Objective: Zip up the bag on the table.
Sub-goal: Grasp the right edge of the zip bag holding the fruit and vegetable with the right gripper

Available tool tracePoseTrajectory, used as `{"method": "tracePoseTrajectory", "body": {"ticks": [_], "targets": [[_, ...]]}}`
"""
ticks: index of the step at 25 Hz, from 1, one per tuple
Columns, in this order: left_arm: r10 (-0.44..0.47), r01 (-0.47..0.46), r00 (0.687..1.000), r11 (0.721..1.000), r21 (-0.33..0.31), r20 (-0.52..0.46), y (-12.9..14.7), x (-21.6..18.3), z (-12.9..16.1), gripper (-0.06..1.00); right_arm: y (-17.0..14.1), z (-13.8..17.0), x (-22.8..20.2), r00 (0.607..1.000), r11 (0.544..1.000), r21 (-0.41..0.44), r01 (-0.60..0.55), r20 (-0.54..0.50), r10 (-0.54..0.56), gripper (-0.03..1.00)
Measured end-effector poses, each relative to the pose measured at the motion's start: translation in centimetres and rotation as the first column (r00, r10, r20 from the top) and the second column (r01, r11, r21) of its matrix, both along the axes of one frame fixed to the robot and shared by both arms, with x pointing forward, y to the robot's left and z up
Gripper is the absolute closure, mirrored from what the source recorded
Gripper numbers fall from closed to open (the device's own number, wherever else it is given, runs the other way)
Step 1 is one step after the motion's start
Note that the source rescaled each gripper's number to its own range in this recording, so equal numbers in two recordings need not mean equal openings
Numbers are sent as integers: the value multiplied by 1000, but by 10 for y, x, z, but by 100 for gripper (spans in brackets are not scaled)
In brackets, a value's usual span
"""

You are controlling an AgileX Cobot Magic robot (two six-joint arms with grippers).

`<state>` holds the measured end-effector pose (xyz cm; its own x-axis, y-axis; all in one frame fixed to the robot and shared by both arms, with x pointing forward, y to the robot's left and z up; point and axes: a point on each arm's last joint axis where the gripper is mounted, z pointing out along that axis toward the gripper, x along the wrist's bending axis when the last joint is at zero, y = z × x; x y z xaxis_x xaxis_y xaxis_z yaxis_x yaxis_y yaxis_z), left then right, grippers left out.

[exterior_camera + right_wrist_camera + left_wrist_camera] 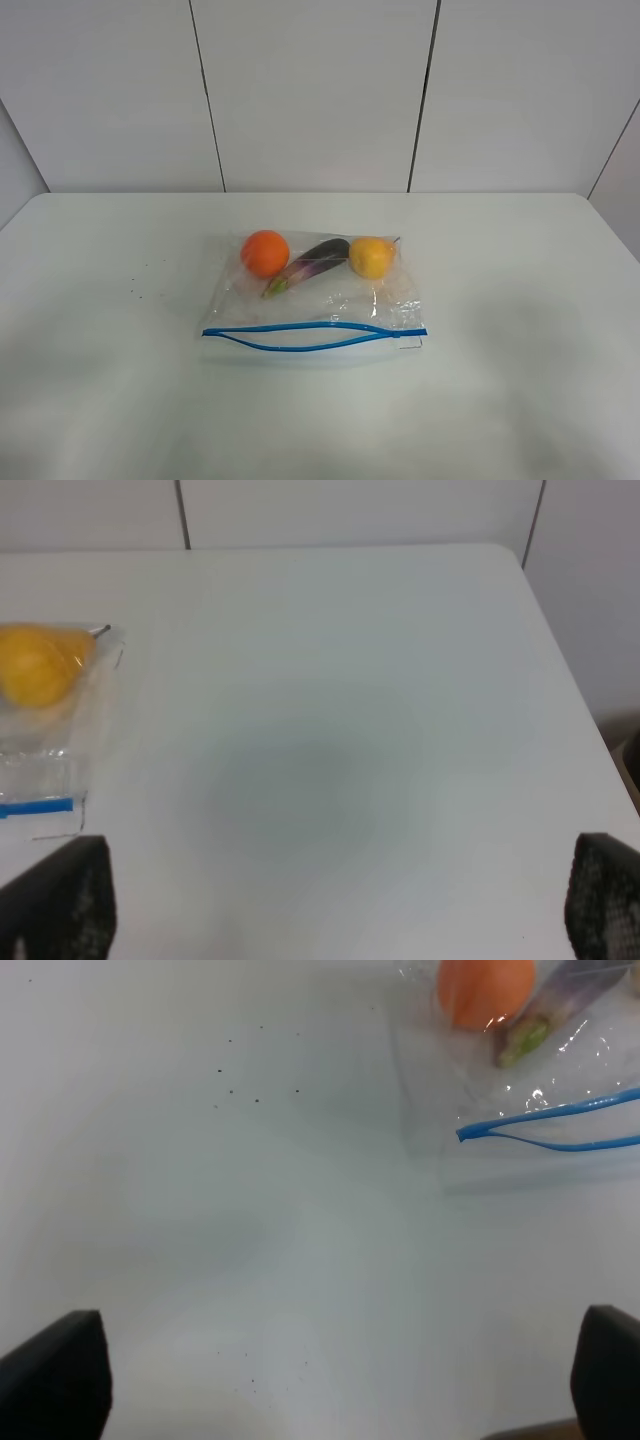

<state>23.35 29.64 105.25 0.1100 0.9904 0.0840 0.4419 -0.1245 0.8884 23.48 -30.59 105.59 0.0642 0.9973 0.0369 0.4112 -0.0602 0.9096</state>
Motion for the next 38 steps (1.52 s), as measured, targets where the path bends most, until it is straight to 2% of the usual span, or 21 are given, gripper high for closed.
{"method": "tracePoseTrajectory", "body": {"ticks": [16, 20, 22, 24, 28, 35, 38], "targets": [[0, 0, 1000, 1000, 0, 0, 0, 0, 0, -6, 0, 0, 0, 1000, 1000, 3, -3, 0, 3, -3], [0, 0, 1000, 1000, 0, 0, 0, 0, 0, -6, 1, 13, 4, 999, 1000, -4, -9, 44, 10, -3], [0, 0, 1000, 1000, 0, 0, 0, 0, 0, -6, 1, 17, 19, 1000, 1000, 6, -6, 0, 6, -3], [0, 0, 1000, 1000, 0, 0, 0, 0, 0, -6, 3, 16, 45, 993, 1000, 10, -3, -119, 5, -3], [0, 0, 1000, 1000, 0, 0, 0, 0, 0, -6, 11, 2, 105, 943, 998, 44, -50, -326, 62, -3], [0, 0, 1000, 1000, 0, 0, 0, 0, 0, -6, 25, -20, 209, 849, 982, 117, -150, -494, 189, -3], [0, 0, 1000, 1000, 0, 0, 0, 0, 0, -6, 18, -41, 257, 801, 964, 224, -141, -547, 244, -3]]}}
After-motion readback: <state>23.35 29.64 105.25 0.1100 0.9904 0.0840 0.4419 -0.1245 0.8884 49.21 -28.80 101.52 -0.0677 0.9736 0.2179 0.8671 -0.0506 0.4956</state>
